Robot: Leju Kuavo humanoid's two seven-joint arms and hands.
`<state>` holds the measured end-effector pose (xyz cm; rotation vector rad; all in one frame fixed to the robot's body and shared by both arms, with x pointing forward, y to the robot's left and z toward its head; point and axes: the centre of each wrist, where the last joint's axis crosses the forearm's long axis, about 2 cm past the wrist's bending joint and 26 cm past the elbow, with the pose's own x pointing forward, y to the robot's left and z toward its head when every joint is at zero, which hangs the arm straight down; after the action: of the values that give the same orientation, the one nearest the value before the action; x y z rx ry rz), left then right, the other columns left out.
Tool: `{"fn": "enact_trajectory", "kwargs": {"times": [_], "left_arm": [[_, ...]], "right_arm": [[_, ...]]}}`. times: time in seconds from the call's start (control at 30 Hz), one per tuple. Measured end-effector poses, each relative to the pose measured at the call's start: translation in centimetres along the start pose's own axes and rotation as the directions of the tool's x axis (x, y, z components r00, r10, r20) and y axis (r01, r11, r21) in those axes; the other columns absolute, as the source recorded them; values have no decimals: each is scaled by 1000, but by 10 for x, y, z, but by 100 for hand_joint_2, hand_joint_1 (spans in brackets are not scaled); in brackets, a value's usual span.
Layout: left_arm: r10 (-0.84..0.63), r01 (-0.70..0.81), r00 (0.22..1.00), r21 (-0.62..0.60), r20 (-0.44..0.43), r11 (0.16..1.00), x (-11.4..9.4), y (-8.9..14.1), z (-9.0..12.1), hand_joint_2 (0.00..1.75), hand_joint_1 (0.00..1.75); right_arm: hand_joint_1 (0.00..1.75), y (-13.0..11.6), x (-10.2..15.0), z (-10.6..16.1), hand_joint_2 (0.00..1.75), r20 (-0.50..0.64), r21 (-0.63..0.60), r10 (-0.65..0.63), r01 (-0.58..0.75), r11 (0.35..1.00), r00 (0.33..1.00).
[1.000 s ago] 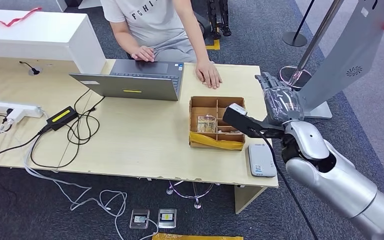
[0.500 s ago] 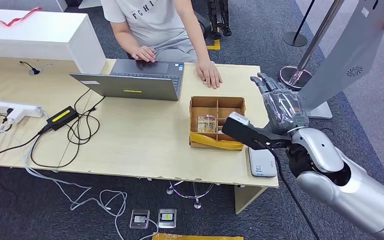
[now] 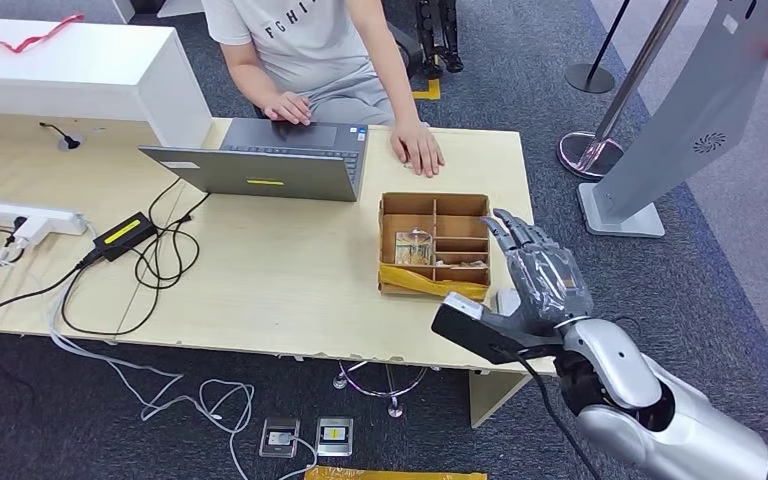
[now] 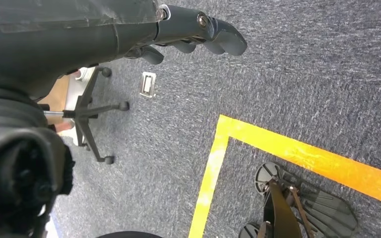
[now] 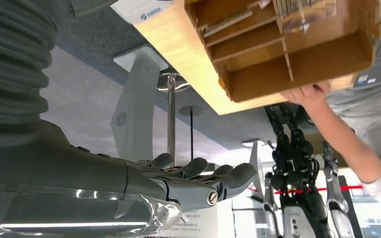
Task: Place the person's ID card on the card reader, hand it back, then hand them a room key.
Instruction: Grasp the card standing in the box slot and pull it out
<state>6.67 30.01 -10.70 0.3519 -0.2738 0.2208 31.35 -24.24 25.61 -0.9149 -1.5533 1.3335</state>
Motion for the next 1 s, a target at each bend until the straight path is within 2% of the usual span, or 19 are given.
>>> {"fn": "enact_trajectory", "kwargs": {"times": [0.3,0.8,1.0], "left_arm": [[-1,1,1000,4,1,1000,0,0,0,0,0],[-9,9,1000,-3,1,1000,0,-1,0,0,0],[-9,9,1000,-13,1,1000,0,-1,0,0,0]], "right_arm": [[0,25,0,4,175,-16,57,-29,30,998,999],[0,50,3,9,175,-37,61,0,3,998,999],[0,57,7,4,175,-10,56,-43,43,997,999]]}}
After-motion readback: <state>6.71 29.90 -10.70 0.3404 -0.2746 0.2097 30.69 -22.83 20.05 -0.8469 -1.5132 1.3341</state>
